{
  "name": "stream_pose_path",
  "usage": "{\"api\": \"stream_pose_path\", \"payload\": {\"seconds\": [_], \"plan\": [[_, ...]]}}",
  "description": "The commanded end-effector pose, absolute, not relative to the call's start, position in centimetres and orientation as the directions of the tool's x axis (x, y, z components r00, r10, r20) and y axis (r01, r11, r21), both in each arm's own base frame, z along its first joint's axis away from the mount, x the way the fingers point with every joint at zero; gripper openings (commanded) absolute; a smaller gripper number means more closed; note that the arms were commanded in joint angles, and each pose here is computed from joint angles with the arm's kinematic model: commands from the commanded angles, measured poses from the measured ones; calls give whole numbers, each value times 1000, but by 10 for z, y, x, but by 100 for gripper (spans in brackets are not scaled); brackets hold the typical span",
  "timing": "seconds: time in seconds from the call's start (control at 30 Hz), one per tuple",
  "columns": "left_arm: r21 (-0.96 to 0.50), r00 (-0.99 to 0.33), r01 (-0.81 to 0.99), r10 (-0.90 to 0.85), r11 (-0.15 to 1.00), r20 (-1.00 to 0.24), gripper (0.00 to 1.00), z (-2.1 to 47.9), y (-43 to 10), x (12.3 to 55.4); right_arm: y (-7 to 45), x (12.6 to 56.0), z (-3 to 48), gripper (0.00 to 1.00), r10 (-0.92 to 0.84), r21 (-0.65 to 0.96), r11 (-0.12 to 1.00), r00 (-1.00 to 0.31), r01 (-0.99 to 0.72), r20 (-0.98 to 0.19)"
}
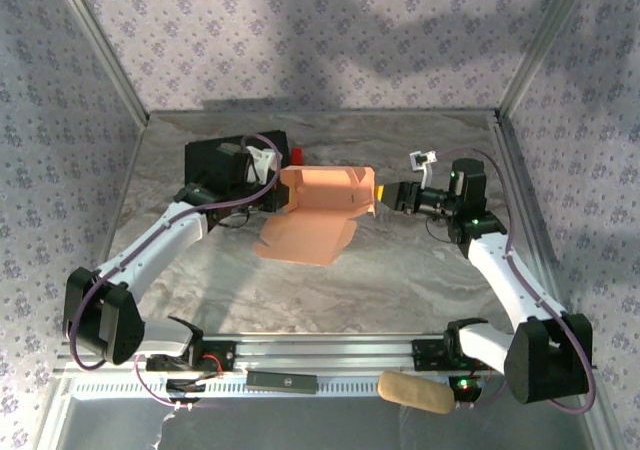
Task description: Fold the paper box
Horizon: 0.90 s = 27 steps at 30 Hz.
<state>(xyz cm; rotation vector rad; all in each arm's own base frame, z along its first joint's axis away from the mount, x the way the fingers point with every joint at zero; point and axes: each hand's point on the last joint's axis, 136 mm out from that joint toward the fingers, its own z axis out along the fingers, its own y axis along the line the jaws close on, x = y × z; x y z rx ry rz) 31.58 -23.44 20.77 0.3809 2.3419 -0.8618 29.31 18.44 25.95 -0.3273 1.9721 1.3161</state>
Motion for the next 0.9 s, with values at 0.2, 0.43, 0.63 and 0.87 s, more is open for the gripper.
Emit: {"api": "stream_pose_path", "payload": {"seconds": [0.2,0.43,0.63,0.87], "plan": [[-494,-762,471,54,731,-645,0,223,-235,322,203,277,273,37,120,660,395,-676,-639,-727],[-500,-763,473,53,726,-644,0,223,-236,321,217,280,274,37,91,651,391,-677,-650,-730],[-503,-761,475,51,722,-647,0,225,-236,321,227,281,274,37,67,646,389,-679,-657,-731],[-503,-761,476,51,722,-647,0,225,-236,320,228,280,273,38,46,632,402,-675,-662,-737]]}}
